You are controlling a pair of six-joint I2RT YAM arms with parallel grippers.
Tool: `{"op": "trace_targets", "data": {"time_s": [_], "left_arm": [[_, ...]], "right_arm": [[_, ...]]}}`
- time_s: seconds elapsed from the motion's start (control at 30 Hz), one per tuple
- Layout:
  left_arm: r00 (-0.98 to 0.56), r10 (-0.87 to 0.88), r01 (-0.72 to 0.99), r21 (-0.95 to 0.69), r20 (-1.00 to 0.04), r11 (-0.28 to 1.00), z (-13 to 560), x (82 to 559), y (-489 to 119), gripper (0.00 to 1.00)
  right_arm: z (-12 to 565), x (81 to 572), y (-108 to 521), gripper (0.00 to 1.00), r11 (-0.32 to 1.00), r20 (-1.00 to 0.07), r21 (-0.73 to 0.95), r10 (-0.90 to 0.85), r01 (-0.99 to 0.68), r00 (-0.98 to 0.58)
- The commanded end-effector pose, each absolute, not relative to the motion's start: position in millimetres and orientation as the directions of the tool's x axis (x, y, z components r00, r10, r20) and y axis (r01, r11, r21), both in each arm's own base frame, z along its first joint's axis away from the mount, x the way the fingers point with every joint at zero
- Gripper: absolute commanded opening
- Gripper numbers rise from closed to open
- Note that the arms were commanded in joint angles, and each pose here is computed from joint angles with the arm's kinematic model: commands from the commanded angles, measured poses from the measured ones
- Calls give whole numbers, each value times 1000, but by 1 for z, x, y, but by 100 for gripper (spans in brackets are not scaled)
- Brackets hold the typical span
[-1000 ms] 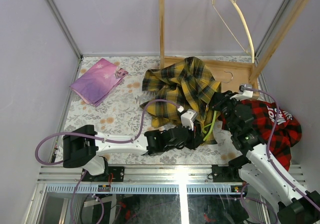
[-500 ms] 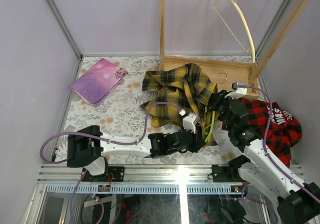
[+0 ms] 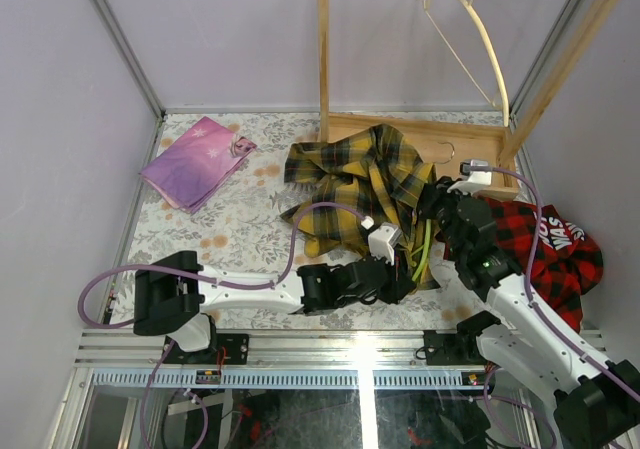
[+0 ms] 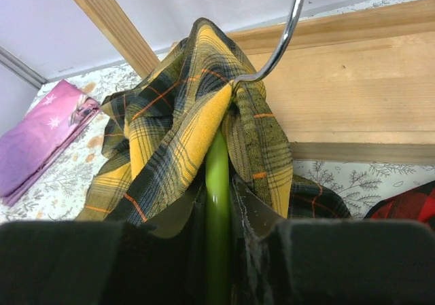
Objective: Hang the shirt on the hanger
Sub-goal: Hang the shirt on the hanger.
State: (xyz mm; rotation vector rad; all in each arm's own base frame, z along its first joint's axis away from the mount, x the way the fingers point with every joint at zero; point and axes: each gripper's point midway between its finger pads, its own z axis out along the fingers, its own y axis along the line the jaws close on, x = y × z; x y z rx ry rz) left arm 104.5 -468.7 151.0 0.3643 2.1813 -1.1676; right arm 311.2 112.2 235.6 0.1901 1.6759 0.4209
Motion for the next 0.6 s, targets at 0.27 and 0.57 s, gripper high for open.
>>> {"op": "trace_targets", "data": {"time_s": [0.27,0.57], "left_arm": [[-902,267,414,-851,-338,323,174,-19,-457,0],[-951,109,307,-926,-290,219,234,30,-450,0]], "right_arm": [[416,297,67,0,869,-734,444,493,-219,467],[419,273,73,0,856,-715,415,516,-307,472]]}}
